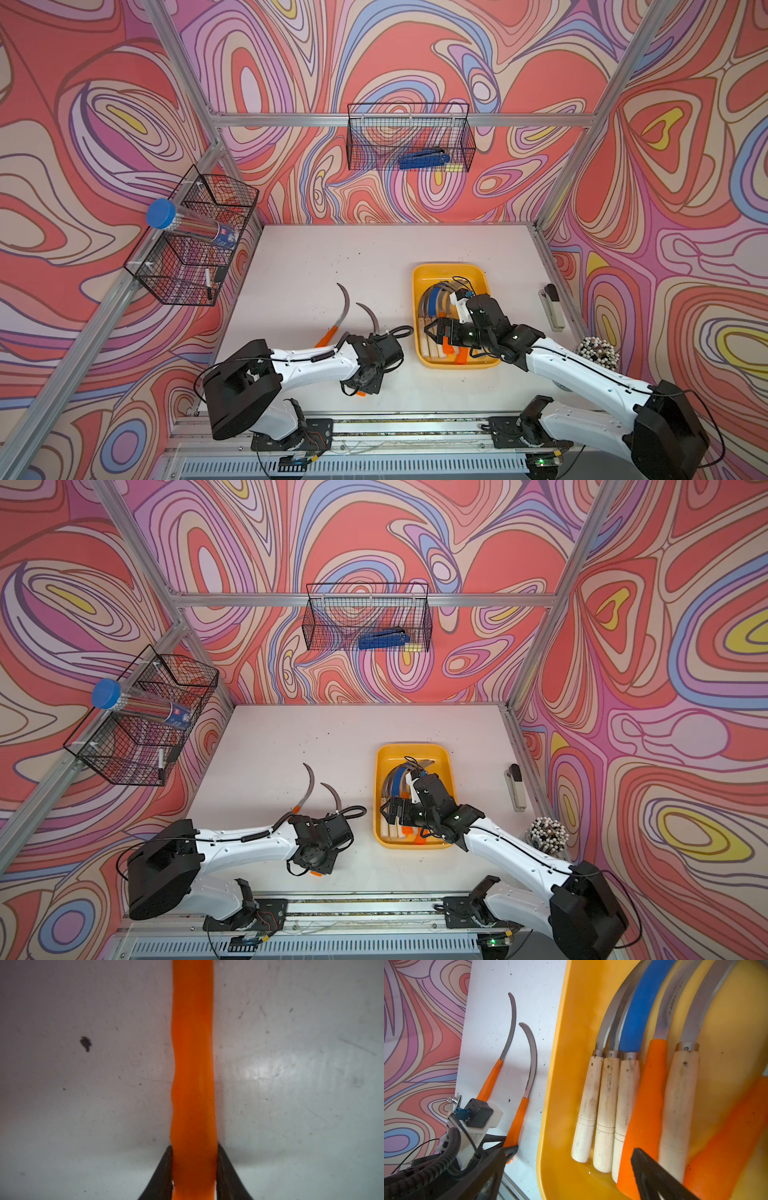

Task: Put small sickles into storage boxes
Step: Pick up the sickle at the center of the board, then place the sickle in the storage box.

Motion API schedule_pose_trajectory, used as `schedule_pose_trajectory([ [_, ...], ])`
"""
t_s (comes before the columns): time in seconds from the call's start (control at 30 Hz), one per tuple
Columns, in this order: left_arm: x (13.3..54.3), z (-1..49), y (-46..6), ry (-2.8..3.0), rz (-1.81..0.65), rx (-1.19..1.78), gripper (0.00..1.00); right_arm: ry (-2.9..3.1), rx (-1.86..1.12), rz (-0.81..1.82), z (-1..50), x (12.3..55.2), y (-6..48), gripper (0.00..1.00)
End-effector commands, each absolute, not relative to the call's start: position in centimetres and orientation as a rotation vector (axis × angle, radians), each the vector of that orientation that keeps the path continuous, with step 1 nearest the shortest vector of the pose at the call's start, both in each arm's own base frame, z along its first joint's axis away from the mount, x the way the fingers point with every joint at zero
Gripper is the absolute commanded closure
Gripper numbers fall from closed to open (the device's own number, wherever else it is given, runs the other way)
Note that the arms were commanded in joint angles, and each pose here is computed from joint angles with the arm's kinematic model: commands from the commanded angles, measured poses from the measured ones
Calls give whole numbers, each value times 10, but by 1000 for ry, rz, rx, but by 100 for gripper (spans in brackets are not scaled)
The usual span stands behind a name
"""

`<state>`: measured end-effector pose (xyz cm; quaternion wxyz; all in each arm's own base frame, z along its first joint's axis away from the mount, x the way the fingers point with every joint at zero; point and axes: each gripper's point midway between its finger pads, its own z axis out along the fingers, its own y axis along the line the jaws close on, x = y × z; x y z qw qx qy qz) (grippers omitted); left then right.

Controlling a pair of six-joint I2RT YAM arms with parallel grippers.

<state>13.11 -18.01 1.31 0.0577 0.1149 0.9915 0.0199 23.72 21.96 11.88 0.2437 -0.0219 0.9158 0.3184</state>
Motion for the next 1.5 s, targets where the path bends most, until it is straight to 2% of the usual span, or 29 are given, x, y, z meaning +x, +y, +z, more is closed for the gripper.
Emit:
schedule_pose_trajectory([
  [0.0,135,21,-185,2974,14,317,75,2495,-62,871,118,235,219,2],
  [0.57,152,61,-206,2865,-133,368,75,2475,-45,910,125,236,223,2],
  [1.47,182,127,-249,2745,-538,403,73,2316,74,1196,162,266,265,3],
])
